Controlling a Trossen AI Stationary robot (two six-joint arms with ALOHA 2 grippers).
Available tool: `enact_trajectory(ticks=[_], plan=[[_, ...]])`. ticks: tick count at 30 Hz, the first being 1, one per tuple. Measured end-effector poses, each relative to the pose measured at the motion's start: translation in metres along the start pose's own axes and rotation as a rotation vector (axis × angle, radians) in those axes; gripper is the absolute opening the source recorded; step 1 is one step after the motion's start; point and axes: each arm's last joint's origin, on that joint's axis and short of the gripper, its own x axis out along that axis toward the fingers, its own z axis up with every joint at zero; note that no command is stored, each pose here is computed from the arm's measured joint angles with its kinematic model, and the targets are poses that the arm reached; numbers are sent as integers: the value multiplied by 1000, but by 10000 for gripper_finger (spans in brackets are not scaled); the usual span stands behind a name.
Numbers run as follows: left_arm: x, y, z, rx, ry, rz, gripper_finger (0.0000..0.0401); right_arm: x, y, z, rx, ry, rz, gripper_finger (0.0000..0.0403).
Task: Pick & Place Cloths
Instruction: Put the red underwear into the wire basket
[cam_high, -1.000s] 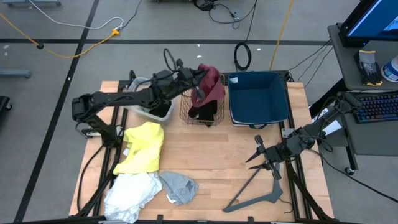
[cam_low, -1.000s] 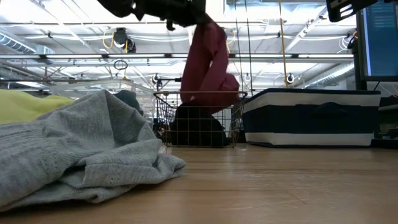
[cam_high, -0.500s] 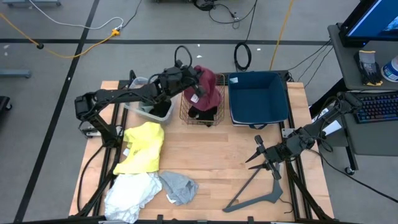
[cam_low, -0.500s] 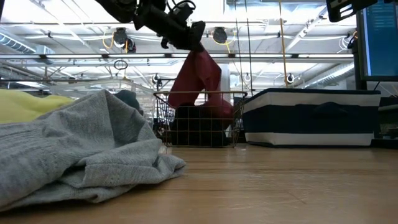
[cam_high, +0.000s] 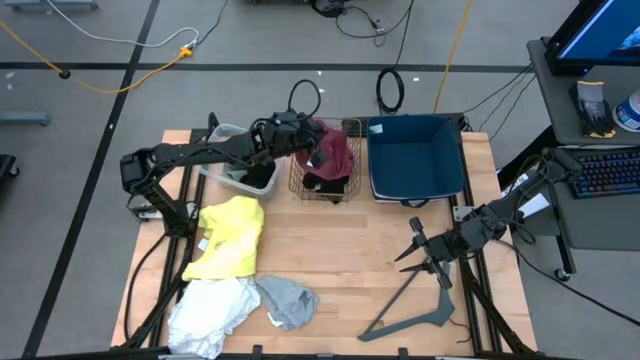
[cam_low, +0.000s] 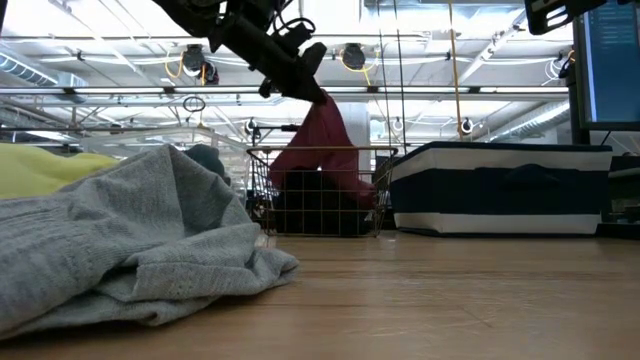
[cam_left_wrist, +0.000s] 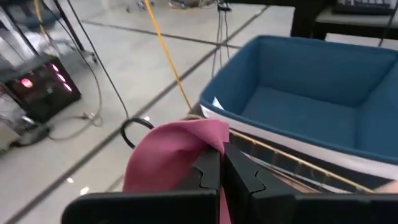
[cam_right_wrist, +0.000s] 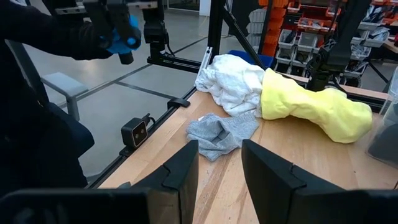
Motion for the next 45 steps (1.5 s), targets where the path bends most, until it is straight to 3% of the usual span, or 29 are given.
enact_trajectory(ticks=[10,19,24,41,45], plan=[[7,-6,-16,-103,114,-61,0,0,0,0,5,-4,0,114],[49,-16,-63,-158,272,-74,0,0,0,0,75,-3,0,114],[60,-10,-77,-200,316,-50,0,0,0,0,75,-3,-1,114],[61,-15,-79,-224,330,-112,0,0,0,0,68,-3,-3,114],[60,-16,-79,-238,332,-117,16,0,0,0,68,-3,-3,114]])
